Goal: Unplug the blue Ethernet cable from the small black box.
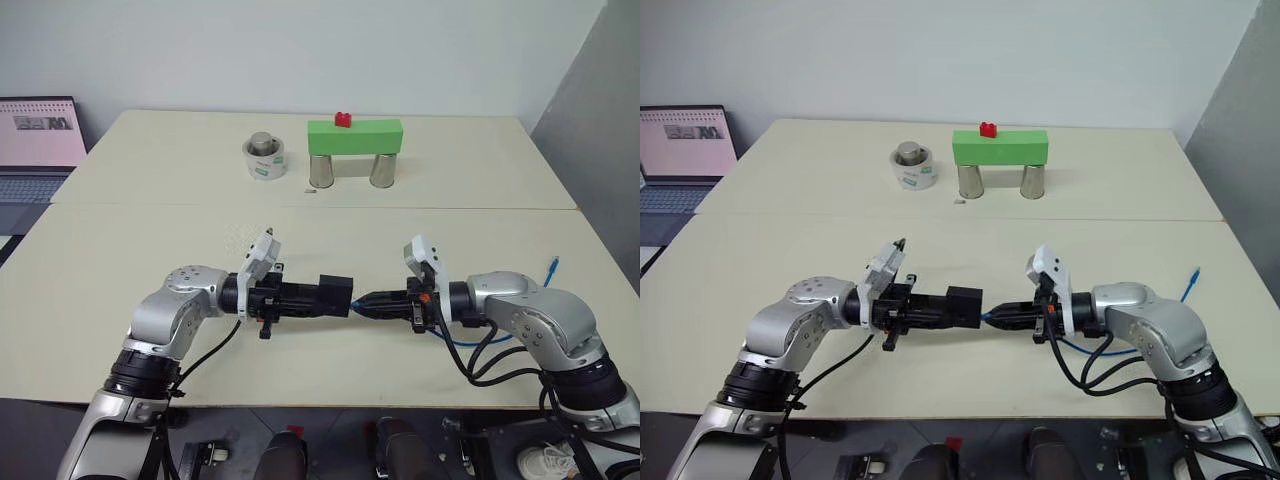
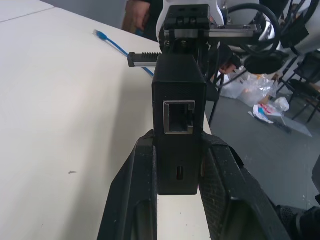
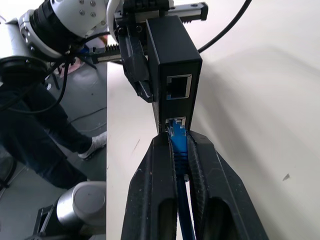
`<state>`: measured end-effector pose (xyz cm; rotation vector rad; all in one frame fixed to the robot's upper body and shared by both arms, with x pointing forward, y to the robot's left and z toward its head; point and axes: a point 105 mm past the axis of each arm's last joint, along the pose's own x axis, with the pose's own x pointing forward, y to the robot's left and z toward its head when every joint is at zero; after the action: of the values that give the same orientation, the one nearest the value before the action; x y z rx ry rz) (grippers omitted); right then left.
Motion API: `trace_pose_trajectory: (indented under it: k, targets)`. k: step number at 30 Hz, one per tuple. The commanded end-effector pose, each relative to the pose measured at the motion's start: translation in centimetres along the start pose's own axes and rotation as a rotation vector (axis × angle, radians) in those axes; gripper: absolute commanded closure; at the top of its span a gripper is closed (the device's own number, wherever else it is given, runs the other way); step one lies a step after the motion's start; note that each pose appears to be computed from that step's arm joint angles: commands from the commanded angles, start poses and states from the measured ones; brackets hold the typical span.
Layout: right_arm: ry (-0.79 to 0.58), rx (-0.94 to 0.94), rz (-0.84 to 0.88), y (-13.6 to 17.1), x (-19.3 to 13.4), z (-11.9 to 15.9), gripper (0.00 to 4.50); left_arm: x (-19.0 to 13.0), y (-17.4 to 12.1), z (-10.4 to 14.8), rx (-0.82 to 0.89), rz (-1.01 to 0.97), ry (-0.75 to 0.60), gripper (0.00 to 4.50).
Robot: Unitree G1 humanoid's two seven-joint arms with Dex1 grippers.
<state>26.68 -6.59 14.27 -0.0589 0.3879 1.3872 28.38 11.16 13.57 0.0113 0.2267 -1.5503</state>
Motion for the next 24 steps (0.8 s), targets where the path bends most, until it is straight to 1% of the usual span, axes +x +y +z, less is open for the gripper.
trace_pose_trajectory:
  k: [1,7,11,14,16,20,22,24]
  targets:
    - [0.015,-0.025,-0.032,-0.3,-1.5,0.1,4.46,-2.5,1.1,0.0,0.038,0.107,0.047,3.73]
    - [0.022,-0.024,-0.055,-0.5,-2.3,-0.1,4.46,-3.3,1.6,0.2,0.046,0.149,0.044,3.73]
    - [-0.002,-0.05,-0.145,-1.9,-3.0,0.3,4.46,-3.2,1.6,0.4,0.056,0.159,0.039,3.73]
    - [-0.023,-0.131,-0.498,-8.1,-6.6,0.8,4.46,-3.4,1.8,0.1,0.06,0.213,0.039,3.73]
    - [-0.039,-0.151,-0.709,-11.6,-8.6,0.9,4.46,-3.4,2.0,-0.1,0.055,0.237,0.036,3.73]
    - [0.011,-0.212,-1.0,-16.0,-11.0,-0.2,4.46,-3.0,2.1,-0.1,0.056,0.256,0.026,3.73]
    - [0.027,-0.21,-1.083,-17.3,-11.5,-1.0,4.46,-2.9,2.2,-0.3,0.047,0.269,0.035,3.73]
    - [0.031,-0.207,-1.11,-18.0,-11.4,-1.4,3.76,-2.7,2.1,-0.5,0.042,0.274,0.041,3.73]
